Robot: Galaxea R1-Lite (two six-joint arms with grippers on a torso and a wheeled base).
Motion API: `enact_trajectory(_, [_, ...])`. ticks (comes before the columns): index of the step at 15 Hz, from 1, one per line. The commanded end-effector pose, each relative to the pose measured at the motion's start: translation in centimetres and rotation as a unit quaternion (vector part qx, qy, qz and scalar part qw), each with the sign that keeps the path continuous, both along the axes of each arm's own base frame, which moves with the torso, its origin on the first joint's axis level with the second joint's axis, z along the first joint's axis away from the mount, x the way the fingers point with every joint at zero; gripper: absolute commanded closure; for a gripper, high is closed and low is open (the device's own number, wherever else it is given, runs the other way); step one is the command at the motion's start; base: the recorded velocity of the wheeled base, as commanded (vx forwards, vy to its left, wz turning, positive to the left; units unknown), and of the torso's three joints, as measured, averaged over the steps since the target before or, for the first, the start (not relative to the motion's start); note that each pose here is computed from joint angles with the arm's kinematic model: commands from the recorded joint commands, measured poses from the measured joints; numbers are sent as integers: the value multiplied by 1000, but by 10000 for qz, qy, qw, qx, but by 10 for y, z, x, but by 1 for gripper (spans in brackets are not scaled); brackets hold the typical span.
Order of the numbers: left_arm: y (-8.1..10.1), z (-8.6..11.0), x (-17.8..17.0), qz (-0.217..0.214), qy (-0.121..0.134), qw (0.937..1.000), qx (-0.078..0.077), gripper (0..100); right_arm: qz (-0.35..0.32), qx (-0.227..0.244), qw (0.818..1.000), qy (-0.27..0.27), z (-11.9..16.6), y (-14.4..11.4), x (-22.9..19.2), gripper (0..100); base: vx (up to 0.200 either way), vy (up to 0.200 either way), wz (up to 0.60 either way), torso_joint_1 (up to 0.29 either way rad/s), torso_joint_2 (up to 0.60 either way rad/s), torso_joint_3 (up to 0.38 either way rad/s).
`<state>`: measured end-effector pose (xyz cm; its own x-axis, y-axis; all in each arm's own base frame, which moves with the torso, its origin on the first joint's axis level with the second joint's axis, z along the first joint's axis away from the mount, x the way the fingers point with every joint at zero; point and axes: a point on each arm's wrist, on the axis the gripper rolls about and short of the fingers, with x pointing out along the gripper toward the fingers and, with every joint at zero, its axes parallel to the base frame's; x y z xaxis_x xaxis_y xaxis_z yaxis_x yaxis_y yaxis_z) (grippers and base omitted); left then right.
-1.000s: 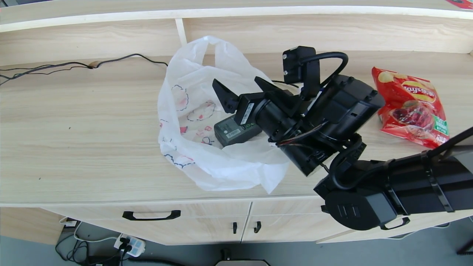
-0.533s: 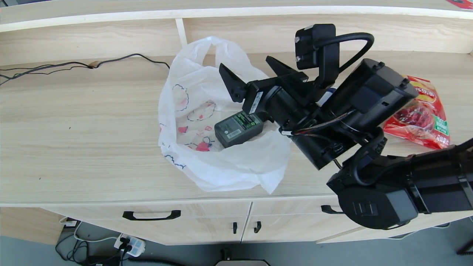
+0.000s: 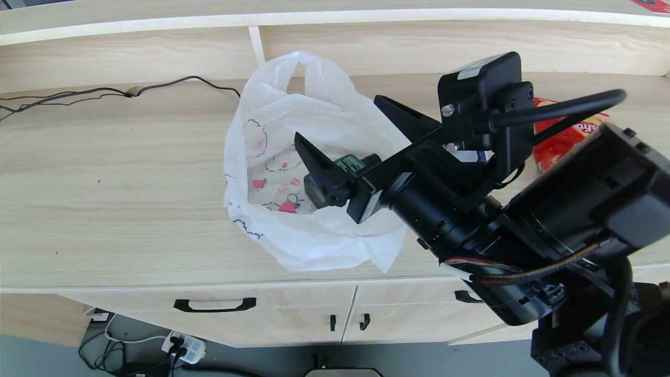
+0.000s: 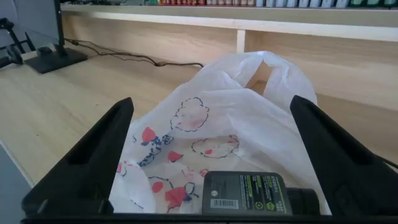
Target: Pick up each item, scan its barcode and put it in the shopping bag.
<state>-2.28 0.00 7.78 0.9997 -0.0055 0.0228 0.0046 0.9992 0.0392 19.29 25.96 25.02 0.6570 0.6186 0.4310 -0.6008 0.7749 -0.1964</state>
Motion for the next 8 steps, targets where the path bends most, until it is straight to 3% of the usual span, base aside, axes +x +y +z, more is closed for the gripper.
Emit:
enact_trajectory(1, [0,0,0,-3,14,10000,-19,0,47,2,10000,12,1,-3,-6,0,0,0,0,0,0,0])
enact_trajectory(2, [0,0,0,-3,7,10000,-19,0,47,-11,10000,21,0,-4,-6,0,0,0,0,0,0,0])
enact_trajectory(8, [0,0,0,4,7,10000,-35,0,-99,21,9998,149,-16,-19,1,0,-200,0,0,0,2,3])
